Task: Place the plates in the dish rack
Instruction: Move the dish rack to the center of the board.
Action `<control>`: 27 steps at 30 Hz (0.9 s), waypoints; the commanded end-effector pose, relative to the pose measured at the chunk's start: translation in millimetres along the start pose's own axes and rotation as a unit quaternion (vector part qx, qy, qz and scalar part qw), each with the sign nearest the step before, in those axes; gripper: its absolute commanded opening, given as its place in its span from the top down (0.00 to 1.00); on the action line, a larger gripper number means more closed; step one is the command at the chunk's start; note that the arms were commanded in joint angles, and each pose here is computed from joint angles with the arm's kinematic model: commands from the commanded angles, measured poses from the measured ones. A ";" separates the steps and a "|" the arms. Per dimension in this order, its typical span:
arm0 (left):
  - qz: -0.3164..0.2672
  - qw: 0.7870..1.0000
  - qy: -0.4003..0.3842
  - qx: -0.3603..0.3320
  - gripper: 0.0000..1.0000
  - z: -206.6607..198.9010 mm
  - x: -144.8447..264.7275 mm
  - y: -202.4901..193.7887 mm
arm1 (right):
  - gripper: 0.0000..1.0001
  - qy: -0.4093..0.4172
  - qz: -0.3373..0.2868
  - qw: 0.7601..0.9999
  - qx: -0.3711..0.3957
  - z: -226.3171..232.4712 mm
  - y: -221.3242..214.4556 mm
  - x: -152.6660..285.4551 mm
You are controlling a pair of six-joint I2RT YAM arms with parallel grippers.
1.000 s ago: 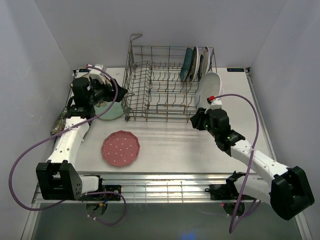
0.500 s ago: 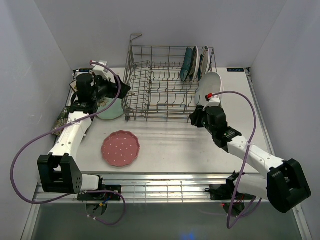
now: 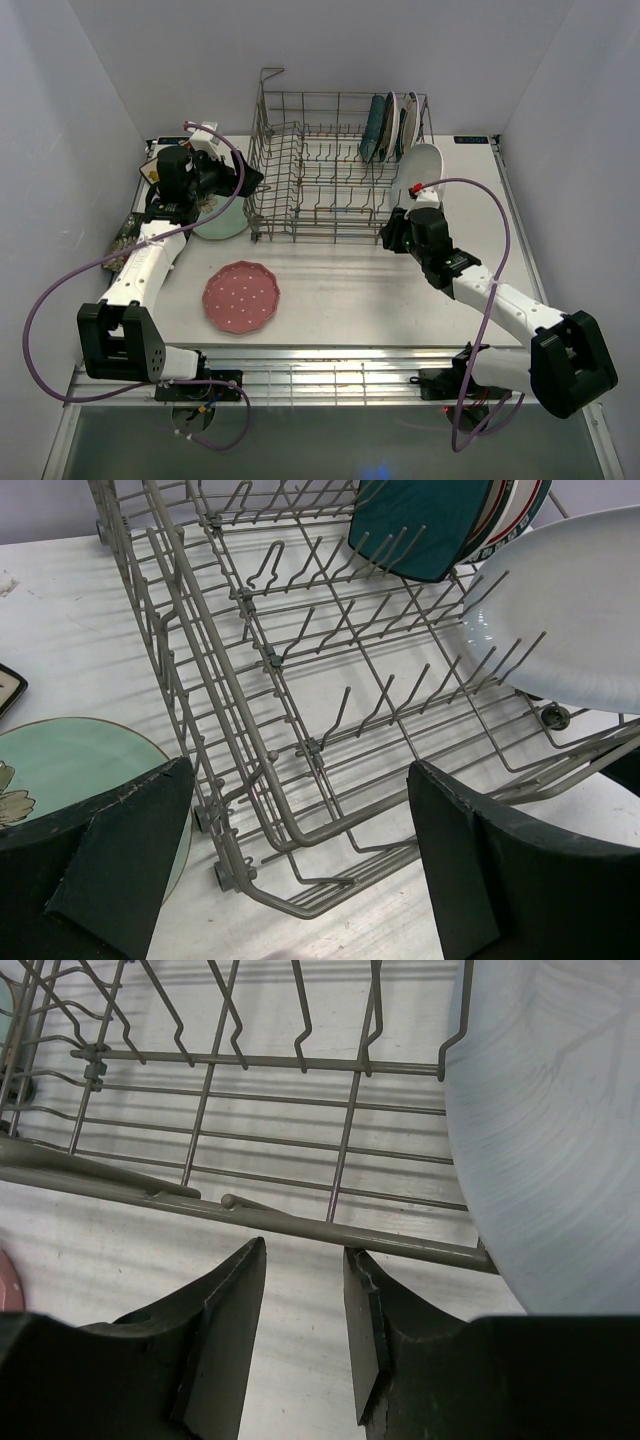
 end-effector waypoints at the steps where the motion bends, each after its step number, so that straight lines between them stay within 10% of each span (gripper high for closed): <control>1: -0.038 0.999 -0.002 -0.018 0.02 -8.6 7.6 28.0 | 0.57 -0.014 -0.087 0.996 -0.009 2.3 56.7 -3.3; 27: -0.071 0.995 0.024 -0.067 0.02 -27.8 61.0 40.9 | 0.36 0.095 -0.070 0.993 -0.005 43.6 45.8 36.8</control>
Point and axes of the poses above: each gripper's point midway between its finger pads, its own x axis back along the fingers, its own z axis along the line the jaws close on, y = z × x, the point moved 4 cm from there along x, back along the fingers
